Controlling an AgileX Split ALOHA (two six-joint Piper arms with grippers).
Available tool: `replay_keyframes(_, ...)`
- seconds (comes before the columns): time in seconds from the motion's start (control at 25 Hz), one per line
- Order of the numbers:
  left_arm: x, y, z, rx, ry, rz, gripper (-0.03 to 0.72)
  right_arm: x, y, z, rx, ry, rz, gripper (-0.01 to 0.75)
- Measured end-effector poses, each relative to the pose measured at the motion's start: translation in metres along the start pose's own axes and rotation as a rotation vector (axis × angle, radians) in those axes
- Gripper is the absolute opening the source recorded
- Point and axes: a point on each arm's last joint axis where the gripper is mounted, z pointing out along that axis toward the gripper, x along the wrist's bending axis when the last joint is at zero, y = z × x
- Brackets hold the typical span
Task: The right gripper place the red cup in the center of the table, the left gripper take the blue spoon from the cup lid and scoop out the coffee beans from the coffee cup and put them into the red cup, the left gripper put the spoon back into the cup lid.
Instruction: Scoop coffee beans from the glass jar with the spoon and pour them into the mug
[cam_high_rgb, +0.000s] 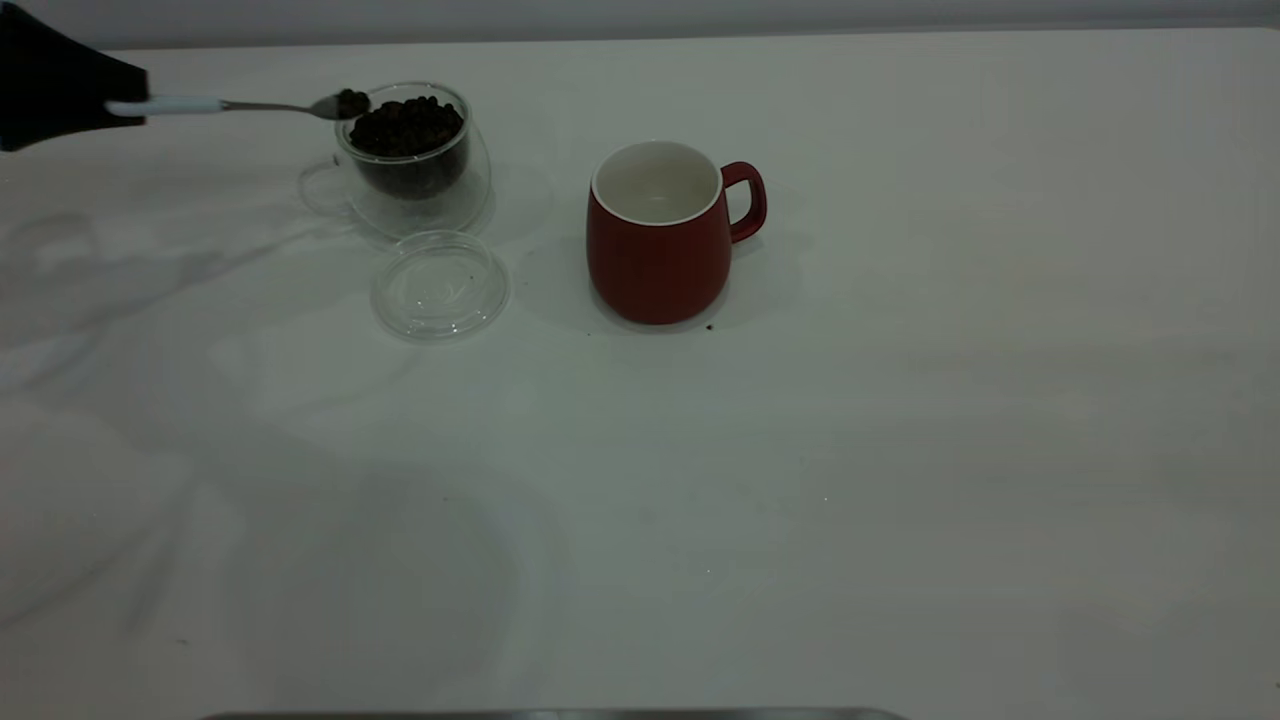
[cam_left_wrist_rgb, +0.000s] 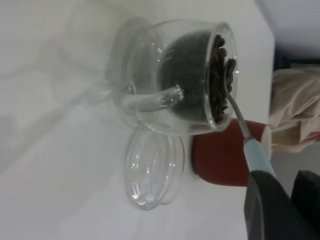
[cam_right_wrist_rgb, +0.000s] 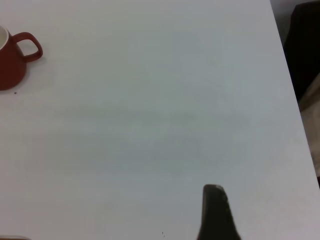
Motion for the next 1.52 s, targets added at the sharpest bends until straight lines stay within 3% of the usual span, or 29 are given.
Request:
replay_keyframes(0.88, -0.005, -0.003, -0.003, 0.037, -0.068, -0.003, 0.122, 0.0, 0.0, 0.0, 0.0, 0.0, 0.0, 0.532)
replay_keyframes(1.52, -0.048, -0.027, 0.076, 0.243, -0.098, 0.088, 0.122, 0.0, 0.0, 0.0, 0.0, 0.0, 0.0, 0.532)
